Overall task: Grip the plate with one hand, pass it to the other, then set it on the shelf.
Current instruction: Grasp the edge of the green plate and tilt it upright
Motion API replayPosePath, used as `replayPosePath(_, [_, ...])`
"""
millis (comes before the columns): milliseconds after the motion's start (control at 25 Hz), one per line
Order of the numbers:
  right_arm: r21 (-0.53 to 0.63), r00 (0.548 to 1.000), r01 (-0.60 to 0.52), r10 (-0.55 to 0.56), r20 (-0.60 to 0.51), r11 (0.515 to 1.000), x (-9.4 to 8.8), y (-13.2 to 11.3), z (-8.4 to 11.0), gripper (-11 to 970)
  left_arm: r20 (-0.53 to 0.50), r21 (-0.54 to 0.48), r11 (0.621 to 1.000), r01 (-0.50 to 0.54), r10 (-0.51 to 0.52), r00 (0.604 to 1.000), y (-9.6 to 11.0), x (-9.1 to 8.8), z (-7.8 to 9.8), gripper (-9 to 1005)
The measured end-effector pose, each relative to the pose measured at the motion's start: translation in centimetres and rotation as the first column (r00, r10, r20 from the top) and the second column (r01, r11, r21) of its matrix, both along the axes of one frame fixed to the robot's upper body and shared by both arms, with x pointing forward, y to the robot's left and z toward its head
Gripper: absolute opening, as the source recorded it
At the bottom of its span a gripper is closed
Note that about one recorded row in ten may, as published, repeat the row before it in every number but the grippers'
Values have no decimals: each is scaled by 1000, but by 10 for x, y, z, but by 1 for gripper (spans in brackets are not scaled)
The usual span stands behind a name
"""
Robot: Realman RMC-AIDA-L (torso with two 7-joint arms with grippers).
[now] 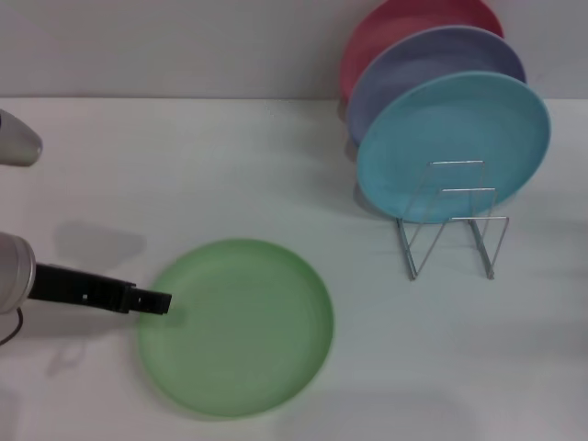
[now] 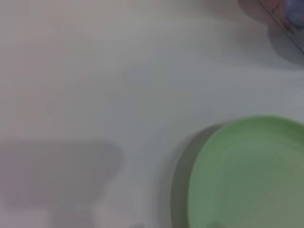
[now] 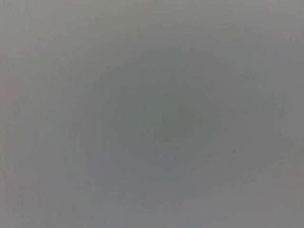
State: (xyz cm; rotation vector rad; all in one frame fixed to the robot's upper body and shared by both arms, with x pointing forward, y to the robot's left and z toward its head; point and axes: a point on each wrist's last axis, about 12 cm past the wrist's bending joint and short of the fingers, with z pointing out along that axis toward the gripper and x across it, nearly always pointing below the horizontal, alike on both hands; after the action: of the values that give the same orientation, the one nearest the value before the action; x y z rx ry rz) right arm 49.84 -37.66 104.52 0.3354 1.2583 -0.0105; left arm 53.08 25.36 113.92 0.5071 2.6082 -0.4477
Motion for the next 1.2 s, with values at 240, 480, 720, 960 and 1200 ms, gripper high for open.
replayPosePath(240, [-6, 1000, -9, 9, 3, 1000, 0, 1, 1, 779, -32, 46, 999, 8, -6, 999, 1, -1, -8, 734])
replayPosePath(480, [-6, 1000, -10, 10, 3, 1000, -1, 1, 0, 778, -70, 48, 999, 20, -17, 997, -3, 5, -16, 728])
replayPosePath(720, [-7, 1000, -8, 8, 2, 1000, -2, 1, 0, 777, -91, 52, 998, 34, -29, 995, -6, 9, -19, 721])
replayPosePath(960, [-13, 1000, -10, 10, 4, 1000, 0, 2, 1, 776, -101, 57, 997, 44, -38, 994, -9, 13, -20, 714])
replayPosePath(1200, [-15, 1000, -12, 12, 7, 1000, 2, 2, 2, 775, -108, 167, 984, 53, -36, 994, -16, 13, -19, 708])
